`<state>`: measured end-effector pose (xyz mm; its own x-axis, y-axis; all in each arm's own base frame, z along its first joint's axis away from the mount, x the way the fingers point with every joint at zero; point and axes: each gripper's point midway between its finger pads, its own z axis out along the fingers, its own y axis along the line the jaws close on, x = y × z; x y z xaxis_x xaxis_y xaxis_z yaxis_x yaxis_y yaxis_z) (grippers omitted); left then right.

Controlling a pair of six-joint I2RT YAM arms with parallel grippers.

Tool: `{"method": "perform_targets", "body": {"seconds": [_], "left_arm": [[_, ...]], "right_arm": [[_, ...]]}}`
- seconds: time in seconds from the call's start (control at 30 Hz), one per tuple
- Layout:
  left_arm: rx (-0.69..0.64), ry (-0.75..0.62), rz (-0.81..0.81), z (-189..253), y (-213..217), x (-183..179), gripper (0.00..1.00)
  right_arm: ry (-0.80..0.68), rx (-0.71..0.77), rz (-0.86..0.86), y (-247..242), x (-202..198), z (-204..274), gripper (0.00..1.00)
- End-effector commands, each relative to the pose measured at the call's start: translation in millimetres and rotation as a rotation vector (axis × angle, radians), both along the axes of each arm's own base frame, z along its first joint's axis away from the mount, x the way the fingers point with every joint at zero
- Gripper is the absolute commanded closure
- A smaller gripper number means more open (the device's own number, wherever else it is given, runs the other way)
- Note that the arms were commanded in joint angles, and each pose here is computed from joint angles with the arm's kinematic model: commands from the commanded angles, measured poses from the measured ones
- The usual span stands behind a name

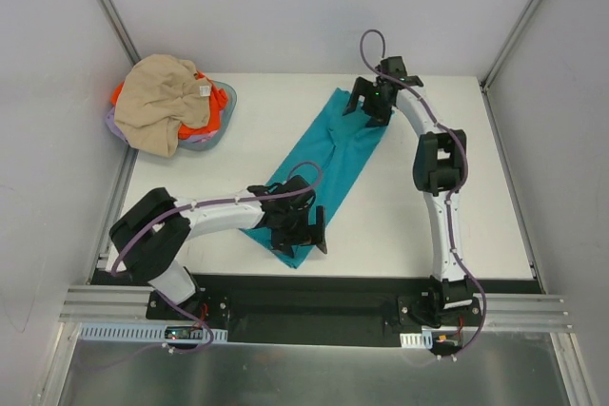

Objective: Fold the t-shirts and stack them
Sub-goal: Rotate the tshirt 90 degrees

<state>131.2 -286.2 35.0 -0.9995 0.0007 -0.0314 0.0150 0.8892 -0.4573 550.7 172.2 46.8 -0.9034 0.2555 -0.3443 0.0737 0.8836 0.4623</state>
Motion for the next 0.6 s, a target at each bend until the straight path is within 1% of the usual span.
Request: {"method": "perform_targets", "body": {"seconds": [0.0, 0.03, 0.07, 0.13, 0.17, 0.23, 0.27, 0.4, 0.57], "left_arm": [[0.09, 0.004, -0.008, -10, -23, -5, 0.01], [0.079, -0.005, -0.021, -9, -34, -6, 0.01], [0.049, -0.027, -0.056, 0, -55, -9, 0.01], [0.061, -0.026, -0.067, -8, -73, -13, 0.01], [0.04, -0.042, -0.09, -10, -93, -15, 0.01], [0.007, -0.023, -0.113, -11, -111, -21, 0.01], [-0.024, -0.018, -0.133, -13, -127, -23, 0.01], [-0.068, -0.013, -0.163, -8, -150, -26, 0.01], [-0.088, -0.056, -0.185, 2, -154, -25, 0.01]], "right_arm": [[-0.031, 0.047, 0.015, 50, 12, -7, 0.03], [-0.045, 0.061, 0.003, 54, 15, -4, 0.03], [-0.063, 0.092, -0.028, 59, 22, 0, 0.03], [-0.064, 0.126, -0.035, 67, 24, 1, 0.03], [-0.055, 0.137, -0.044, 71, 23, 0, 0.03], [-0.04, 0.142, -0.026, 84, 17, -5, 0.03], [-0.033, 0.142, -0.019, 87, 15, -7, 0.03], [-0.007, 0.132, -0.003, 99, 6, -16, 0.03], [-0.031, 0.097, -0.013, 92, 9, -9, 0.03]]}}
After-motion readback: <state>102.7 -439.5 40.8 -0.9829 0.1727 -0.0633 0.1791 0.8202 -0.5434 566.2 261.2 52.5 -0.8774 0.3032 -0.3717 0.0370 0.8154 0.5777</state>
